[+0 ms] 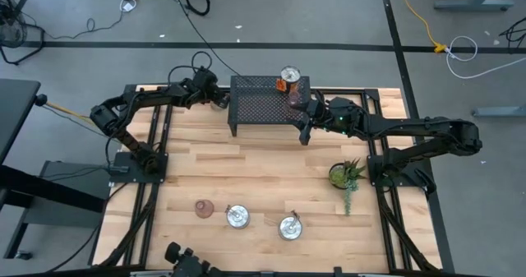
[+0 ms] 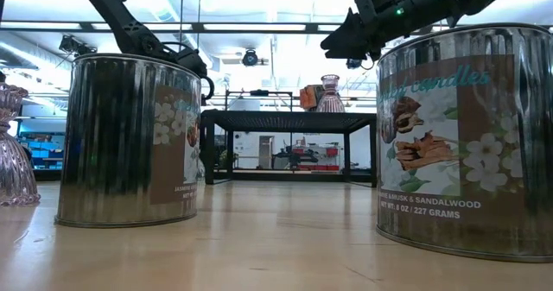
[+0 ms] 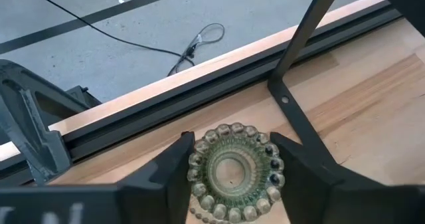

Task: Pick & Place candle stick holders
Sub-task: Put the green candle holder on the shelf

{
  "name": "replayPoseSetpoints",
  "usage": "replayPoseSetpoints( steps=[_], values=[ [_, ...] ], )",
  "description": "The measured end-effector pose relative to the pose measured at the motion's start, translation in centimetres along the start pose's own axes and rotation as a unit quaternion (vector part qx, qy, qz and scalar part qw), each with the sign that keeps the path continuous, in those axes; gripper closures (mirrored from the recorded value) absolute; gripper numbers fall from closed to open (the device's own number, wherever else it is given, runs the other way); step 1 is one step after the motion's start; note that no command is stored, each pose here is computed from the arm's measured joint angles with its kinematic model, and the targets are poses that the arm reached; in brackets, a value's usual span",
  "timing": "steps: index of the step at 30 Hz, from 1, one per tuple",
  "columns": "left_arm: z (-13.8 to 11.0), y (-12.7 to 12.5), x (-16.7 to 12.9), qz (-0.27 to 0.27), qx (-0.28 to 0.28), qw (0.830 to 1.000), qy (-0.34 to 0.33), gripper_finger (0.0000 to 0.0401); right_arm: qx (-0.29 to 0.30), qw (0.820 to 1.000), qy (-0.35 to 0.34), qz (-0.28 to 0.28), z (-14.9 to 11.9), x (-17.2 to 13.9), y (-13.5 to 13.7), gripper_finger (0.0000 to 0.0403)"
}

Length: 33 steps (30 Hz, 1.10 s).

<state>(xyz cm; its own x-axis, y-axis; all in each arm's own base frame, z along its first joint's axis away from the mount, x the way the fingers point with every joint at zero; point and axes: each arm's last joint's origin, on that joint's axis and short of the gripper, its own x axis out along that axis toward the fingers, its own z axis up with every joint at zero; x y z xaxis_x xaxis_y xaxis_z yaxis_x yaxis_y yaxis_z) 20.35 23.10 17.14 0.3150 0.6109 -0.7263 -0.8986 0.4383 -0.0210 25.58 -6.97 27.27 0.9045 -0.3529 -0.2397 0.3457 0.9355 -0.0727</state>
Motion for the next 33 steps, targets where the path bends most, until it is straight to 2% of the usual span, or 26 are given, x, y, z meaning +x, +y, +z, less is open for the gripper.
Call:
replayPoseSetpoints(
  steps=[11, 18, 25, 33],
  values=[
    [-0.1, 0.1, -0.1, 0.007, 0.004, 1.000, 0.009, 0.0227, 0.000, 1.000, -0.001, 0.000, 0.0, 0.0, 0.0, 0.0172],
    [0.4, 0.2, -1.1, 0.011, 0.016, 1.000, 0.023, 0.0227, -0.001, 1.000, 0.001, 0.000, 0.0, 0.0, 0.0, 0.0172],
    [2.4, 0.3, -3.4, 0.034, 0.038, 0.996, 0.068, 0.0227, -0.001, 1.000, 0.002, 0.000, 0.0, 0.0, 0.0, 0.0172],
    [5.3, 0.6, -7.8, 0.067, 0.054, 0.994, 0.061, 0.0227, 0.000, 1.000, 0.002, 0.000, 0.0, 0.0, 0.0, 0.0172]
  ],
)
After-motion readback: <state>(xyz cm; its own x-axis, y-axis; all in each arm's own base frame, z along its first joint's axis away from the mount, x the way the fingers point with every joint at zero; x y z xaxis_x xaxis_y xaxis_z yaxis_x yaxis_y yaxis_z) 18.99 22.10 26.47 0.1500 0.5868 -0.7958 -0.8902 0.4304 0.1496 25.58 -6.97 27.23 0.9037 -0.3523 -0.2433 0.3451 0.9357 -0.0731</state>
